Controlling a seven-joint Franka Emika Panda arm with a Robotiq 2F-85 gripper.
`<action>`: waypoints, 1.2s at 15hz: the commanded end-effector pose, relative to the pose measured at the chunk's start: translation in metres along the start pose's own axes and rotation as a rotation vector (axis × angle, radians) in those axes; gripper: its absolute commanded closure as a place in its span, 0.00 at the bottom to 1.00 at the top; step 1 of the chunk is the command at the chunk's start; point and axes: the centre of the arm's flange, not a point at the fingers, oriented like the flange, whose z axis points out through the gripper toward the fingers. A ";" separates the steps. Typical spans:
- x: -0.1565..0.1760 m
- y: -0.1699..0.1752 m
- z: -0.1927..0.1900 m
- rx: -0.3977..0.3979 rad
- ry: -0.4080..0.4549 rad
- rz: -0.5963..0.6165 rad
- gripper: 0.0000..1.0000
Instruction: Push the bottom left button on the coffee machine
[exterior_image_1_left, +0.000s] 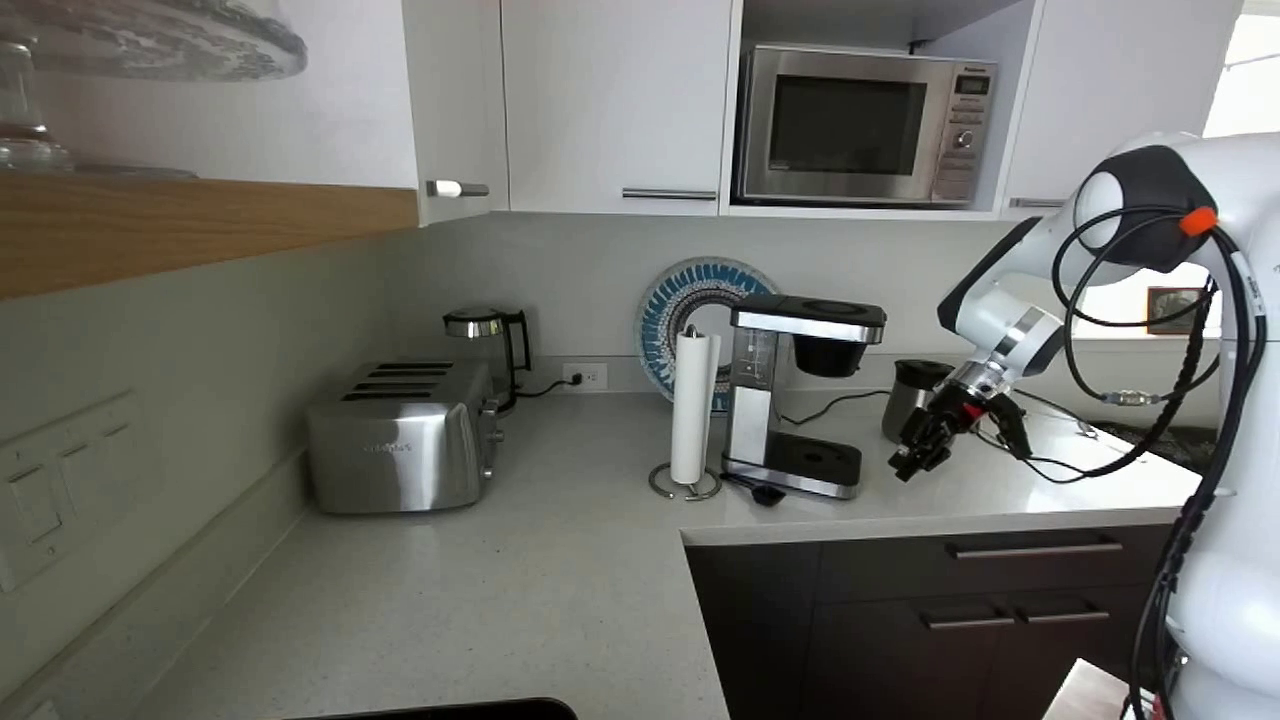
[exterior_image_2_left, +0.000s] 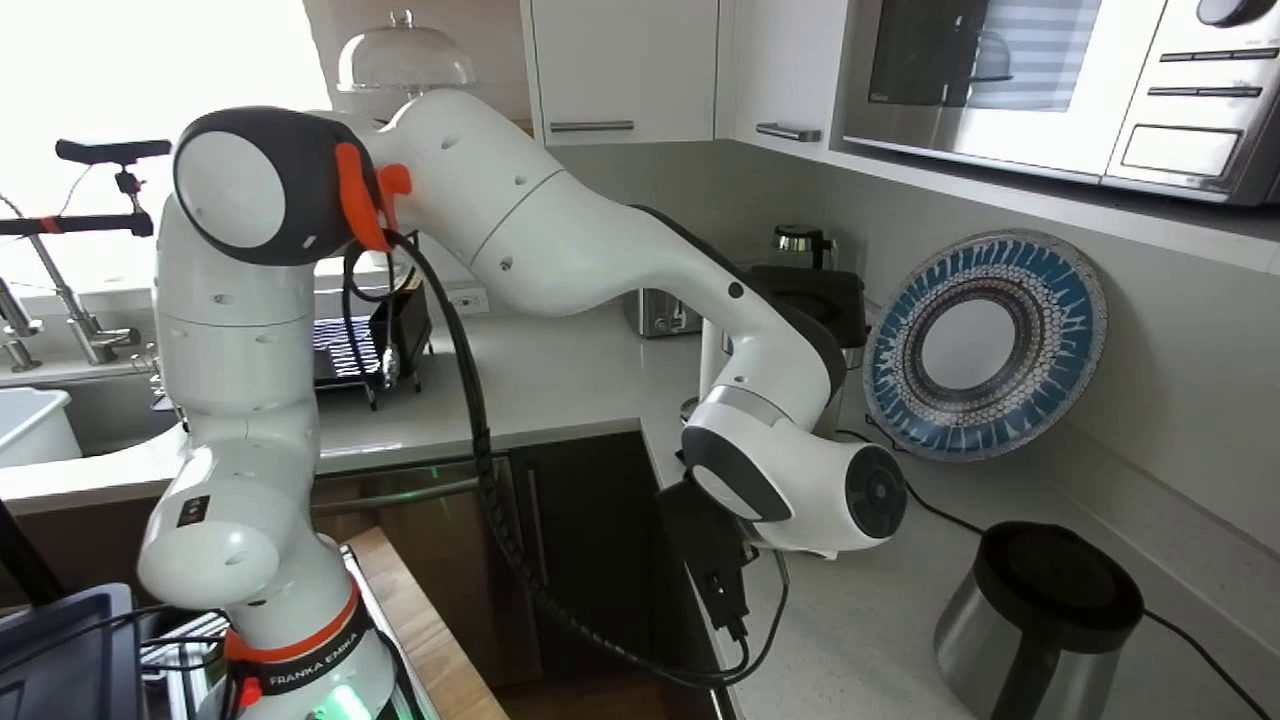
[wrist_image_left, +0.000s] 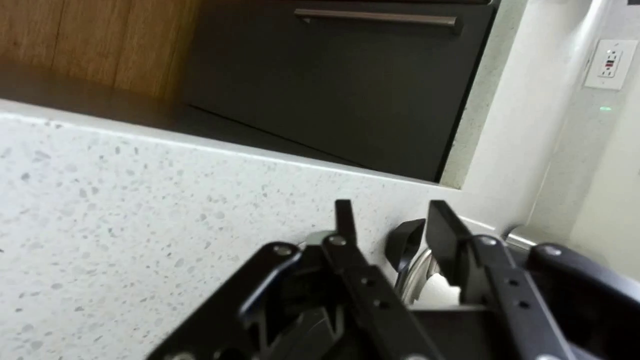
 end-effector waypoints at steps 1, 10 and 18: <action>0.018 0.026 0.002 -0.024 0.030 0.009 0.87; 0.041 0.049 0.016 -0.111 0.071 0.019 1.00; 0.054 0.048 0.023 -0.150 0.101 0.055 1.00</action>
